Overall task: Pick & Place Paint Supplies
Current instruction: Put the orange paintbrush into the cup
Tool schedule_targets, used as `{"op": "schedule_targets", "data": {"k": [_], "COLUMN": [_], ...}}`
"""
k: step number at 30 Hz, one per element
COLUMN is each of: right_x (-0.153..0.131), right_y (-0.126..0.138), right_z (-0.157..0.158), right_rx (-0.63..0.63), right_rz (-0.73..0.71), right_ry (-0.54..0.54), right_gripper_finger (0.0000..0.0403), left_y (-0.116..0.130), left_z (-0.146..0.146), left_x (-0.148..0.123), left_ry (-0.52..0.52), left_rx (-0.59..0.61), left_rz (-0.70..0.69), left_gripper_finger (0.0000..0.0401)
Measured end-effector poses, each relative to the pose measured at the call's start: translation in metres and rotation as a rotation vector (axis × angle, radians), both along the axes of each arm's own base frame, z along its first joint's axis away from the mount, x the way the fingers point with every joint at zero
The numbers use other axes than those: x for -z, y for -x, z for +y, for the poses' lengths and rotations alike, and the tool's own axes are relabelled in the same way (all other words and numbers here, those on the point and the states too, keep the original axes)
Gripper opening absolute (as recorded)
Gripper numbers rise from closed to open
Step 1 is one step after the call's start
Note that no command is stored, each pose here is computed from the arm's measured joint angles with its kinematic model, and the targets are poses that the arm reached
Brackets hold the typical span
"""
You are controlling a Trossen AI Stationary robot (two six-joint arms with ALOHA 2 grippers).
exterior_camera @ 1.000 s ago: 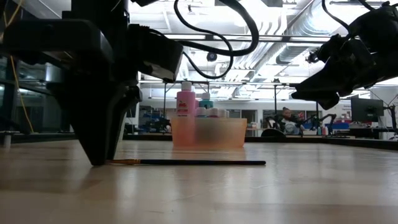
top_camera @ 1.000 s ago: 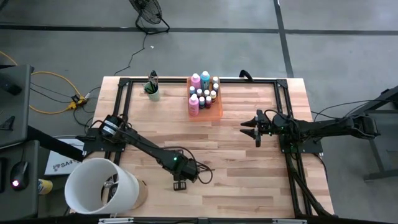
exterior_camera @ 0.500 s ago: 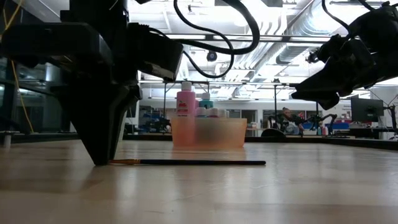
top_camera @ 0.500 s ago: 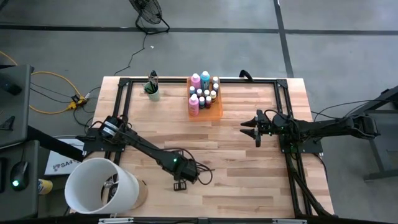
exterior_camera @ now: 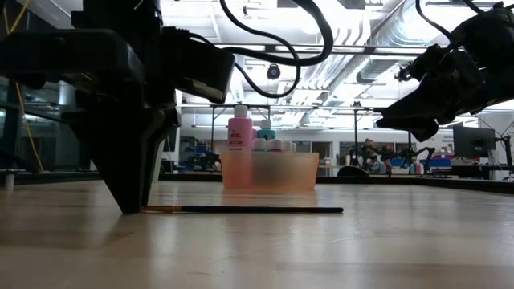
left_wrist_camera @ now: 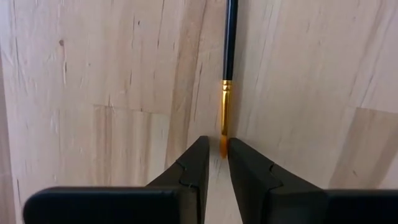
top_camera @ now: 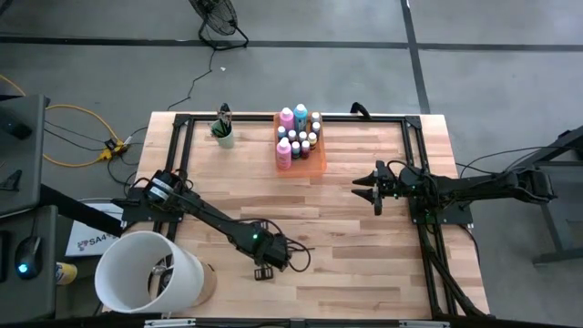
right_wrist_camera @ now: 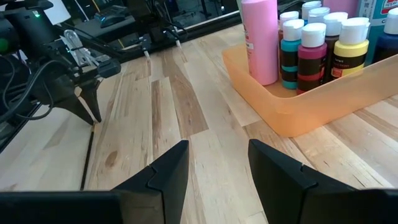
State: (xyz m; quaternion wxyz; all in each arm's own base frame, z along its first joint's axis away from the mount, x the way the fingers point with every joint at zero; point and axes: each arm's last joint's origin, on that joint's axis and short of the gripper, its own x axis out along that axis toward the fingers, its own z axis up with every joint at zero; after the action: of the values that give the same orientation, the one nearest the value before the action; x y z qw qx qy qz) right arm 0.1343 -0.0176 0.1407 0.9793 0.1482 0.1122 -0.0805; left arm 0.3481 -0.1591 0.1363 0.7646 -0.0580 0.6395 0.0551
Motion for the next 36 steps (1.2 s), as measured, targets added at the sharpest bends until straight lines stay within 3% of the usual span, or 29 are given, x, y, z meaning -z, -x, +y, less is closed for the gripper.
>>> {"op": "schedule_targets", "data": {"k": [5,12,23,36], "right_x": [0.000,0.000,0.000,0.000], "right_y": [0.000,0.000,0.000,0.000], "right_z": [0.000,0.000,0.000,0.000], "right_rx": [0.000,0.000,0.000,0.000], "right_rz": [0.001,0.000,0.000,0.001], "right_ry": [0.000,0.000,0.000,0.000], "right_gripper_finger": [0.0160,0.0160,0.0160,0.0160], "left_y": [-0.001,-0.002,-0.002,0.016], "left_z": [0.000,-0.001,-0.001,0.012], "left_x": [0.000,0.000,0.000,-0.041], "left_ry": [0.006,0.015,0.019,-0.061], "left_rx": [-0.017,-0.020,-0.016,-0.014], "left_rz": [-0.006,-0.018,-0.011,-0.018], "left_gripper_finger": [0.0051,0.0004,0.0000,0.0000]}}
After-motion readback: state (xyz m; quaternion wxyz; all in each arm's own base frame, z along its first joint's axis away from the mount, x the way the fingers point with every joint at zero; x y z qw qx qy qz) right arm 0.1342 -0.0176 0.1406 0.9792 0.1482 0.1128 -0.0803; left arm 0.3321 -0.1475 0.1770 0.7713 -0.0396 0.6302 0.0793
